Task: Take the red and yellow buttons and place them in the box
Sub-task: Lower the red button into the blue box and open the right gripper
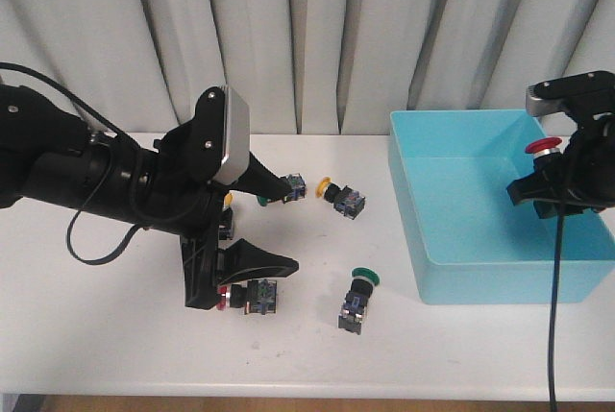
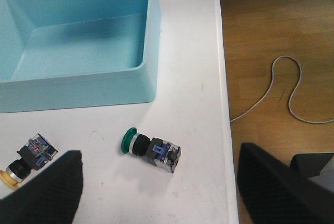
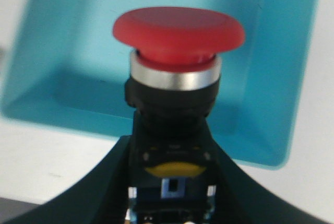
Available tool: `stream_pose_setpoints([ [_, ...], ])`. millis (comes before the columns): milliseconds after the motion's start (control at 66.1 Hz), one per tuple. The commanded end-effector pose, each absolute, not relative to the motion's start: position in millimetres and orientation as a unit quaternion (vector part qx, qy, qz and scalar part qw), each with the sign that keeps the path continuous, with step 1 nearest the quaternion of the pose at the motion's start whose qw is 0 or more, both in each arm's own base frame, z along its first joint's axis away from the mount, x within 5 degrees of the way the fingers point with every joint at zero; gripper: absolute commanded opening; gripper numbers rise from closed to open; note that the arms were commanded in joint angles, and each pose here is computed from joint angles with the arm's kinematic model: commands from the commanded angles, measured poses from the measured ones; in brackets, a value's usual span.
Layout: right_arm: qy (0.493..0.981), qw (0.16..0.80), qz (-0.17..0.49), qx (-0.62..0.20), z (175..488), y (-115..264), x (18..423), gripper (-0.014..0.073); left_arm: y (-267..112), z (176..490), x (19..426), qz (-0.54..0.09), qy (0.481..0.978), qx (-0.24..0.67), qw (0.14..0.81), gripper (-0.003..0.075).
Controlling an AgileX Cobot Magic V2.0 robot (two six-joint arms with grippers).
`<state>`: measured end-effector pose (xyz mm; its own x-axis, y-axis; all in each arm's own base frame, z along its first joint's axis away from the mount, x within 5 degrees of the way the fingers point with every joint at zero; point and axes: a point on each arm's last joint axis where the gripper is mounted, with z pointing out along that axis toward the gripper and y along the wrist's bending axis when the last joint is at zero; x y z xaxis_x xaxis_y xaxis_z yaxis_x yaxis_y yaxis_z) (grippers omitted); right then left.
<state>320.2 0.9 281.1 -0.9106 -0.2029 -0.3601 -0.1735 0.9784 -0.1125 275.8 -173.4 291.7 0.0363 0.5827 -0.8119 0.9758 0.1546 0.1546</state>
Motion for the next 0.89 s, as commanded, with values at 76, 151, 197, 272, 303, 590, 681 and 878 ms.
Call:
stream_pose_setpoints([
  [76,0.984,0.155,-0.052,-0.068,275,-6,359,0.0209,-175,316,273,-0.258,0.635,0.586,0.432,0.0578],
  [151,0.990,0.126,-0.031,-0.049,261,-11,376,0.0209,-175,316,272,-0.262,0.634,0.587,0.430,0.0578],
  [197,0.992,0.119,-0.019,-0.038,256,-15,385,0.0209,-176,316,271,-0.265,0.632,0.589,0.428,0.0578],
  [272,0.993,0.110,-0.002,-0.032,245,-18,400,0.0209,-176,316,270,-0.270,0.630,0.592,0.424,0.0578],
  [303,0.994,0.108,-0.002,-0.035,241,-18,405,0.0209,-176,316,270,-0.271,0.630,0.592,0.424,0.0578],
  [590,0.995,0.090,0.000,-0.040,199,-18,431,0.0215,-176,316,268,-0.277,0.627,0.596,0.419,0.0578],
  [681,0.996,0.076,0.001,-0.040,188,-18,433,0.0217,-176,316,268,-0.277,0.627,0.596,0.419,0.0578],
  [878,0.997,0.065,0.001,-0.040,178,-18,434,0.0229,-176,316,268,-0.277,0.627,0.596,0.419,0.0578],
])
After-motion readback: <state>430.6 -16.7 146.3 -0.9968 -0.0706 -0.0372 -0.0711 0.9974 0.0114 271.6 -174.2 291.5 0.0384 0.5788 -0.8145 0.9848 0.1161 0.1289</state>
